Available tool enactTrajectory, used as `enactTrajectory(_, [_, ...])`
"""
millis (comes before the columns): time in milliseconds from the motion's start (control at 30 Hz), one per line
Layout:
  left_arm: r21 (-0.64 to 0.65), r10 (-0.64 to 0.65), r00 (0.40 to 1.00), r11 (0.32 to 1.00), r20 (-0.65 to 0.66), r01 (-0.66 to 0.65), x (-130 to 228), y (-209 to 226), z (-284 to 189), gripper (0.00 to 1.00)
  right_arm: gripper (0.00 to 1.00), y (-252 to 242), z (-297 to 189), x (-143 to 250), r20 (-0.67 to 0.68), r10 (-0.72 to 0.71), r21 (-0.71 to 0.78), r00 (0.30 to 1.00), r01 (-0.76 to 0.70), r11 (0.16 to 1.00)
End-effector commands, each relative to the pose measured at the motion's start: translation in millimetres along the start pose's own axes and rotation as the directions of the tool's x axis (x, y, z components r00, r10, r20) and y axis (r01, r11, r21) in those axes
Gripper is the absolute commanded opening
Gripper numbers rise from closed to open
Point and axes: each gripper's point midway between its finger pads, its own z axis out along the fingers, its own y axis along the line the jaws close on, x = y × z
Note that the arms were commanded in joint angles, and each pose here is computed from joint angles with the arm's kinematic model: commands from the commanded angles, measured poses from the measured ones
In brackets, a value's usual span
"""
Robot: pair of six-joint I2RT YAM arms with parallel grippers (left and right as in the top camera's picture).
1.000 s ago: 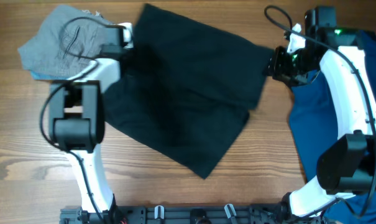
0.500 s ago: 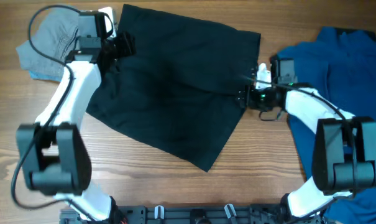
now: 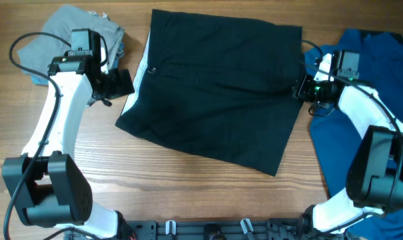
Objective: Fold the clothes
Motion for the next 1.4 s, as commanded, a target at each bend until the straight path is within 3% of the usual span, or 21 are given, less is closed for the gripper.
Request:
enactTrajectory(0, [0.013, 0.053, 0.994, 0.999, -0.095, -0.052, 29, 3, 3, 0.85, 0.60, 37, -51, -2, -0.002, -0.055, -0.112, 0.998, 0.054, 0.992])
enactTrajectory(33, [0.006, 0.048, 0.991, 0.999, -0.128, -0.048, 41, 8, 12, 0.77, 0.60, 43, -73, 11, -0.025, -0.050, -0.118, 0.998, 0.047, 0.992])
enactTrajectory(100, [0.006, 0.050, 0.989, 0.999, -0.136, -0.050, 52, 11, 29, 0.73, 0.60, 47, -97, 25, -0.040, -0.045, -0.115, 0.998, 0.041, 0.993])
enactTrajectory(133, [0.086, 0.141, 0.985, 0.987, -0.102, -0.133, 54, 0, 44, 0.69, 0.60, 49, -106, 29, -0.040, -0.046, -0.115, 0.998, 0.041, 0.993])
enactTrajectory(167, [0.139, 0.190, 0.979, 0.974, -0.069, -0.179, 54, -9, 53, 0.63, 0.61, 50, -110, 31, -0.037, -0.046, -0.116, 0.998, 0.041, 0.992])
enactTrajectory(300, [0.133, 0.249, 0.968, 0.961, -0.038, -0.242, 63, -5, 71, 0.50, 0.63, 48, -112, 44, -0.086, -0.031, -0.107, 0.996, 0.022, 0.994])
enactTrajectory(367, [0.103, 0.277, 0.960, 0.956, -0.027, -0.273, 63, 1, 76, 0.51, 0.63, 48, -112, 45, -0.092, -0.029, -0.105, 0.995, 0.020, 0.994])
enactTrajectory(467, [0.045, 0.278, 0.960, 0.959, 0.016, -0.279, 50, 8, 77, 0.65, 0.64, 48, -112, 47, -0.098, -0.028, -0.104, 0.995, 0.018, 0.994])
enactTrajectory(533, [0.046, 0.277, 0.960, 0.959, 0.030, -0.278, 46, 6, 80, 0.63, 0.64, 46, -112, 44, -0.086, -0.031, -0.096, 0.996, 0.023, 0.995])
enactTrajectory(567, [0.049, 0.278, 0.960, 0.959, 0.026, -0.279, 47, 6, 82, 0.58, 0.64, 46, -112, 43, -0.083, -0.032, -0.095, 0.996, 0.024, 0.995])
enactTrajectory(633, [0.073, 0.277, 0.960, 0.959, -0.046, -0.273, 65, 7, 82, 0.31, 0.64, 45, -112, 43, -0.084, -0.032, -0.091, 0.996, 0.024, 0.996])
enactTrajectory(733, [0.069, 0.272, 0.949, 0.962, -0.159, -0.264, 91, 15, 79, 0.04, 0.64, 46, -112, 43, -0.083, -0.030, -0.092, 0.996, 0.023, 0.996])
enactTrajectory(800, [-0.033, 0.195, 0.964, 0.978, -0.184, -0.204, 92, 36, 77, 0.04, 0.64, 45, -112, 44, -0.087, -0.028, -0.091, 0.996, 0.020, 0.996])
enactTrajectory(900, [-0.064, 0.091, 0.984, 0.993, -0.151, -0.102, 84, 45, 67, 0.04, 0.65, 44, -112, 48, -0.105, -0.021, -0.087, 0.994, 0.012, 0.996])
enactTrajectory(967, [-0.063, 0.085, 0.989, 0.994, -0.121, -0.093, 79, 45, 59, 0.04, 0.67, 22, -108, 73, -0.186, 0.092, 0.041, 0.978, -0.086, 0.995])
enactTrajectory(1033, [-0.063, 0.085, 0.990, 0.994, -0.115, -0.093, 78, 45, 58, 0.04, 0.61, -1, -99, 109, -0.275, 0.219, 0.168, 0.936, -0.177, 0.970])
enactTrajectory(1167, [-0.063, 0.085, 0.990, 0.994, -0.115, -0.093, 78, 45, 58, 0.04, 0.31, 11, -77, 203, -0.538, 0.297, 0.085, 0.789, -0.300, 0.950])
enactTrajectory(1200, [-0.063, 0.085, 0.990, 0.994, -0.115, -0.093, 78, 45, 58, 0.08, 0.29, 12, -73, 222, -0.575, 0.298, 0.079, 0.762, -0.311, 0.947])
enactTrajectory(1367, [-0.063, 0.085, 0.990, 0.994, -0.115, -0.093, 78, 45, 58, 0.62, 0.44, 20, -58, 264, -0.633, 0.282, 0.065, 0.721, -0.314, 0.947])
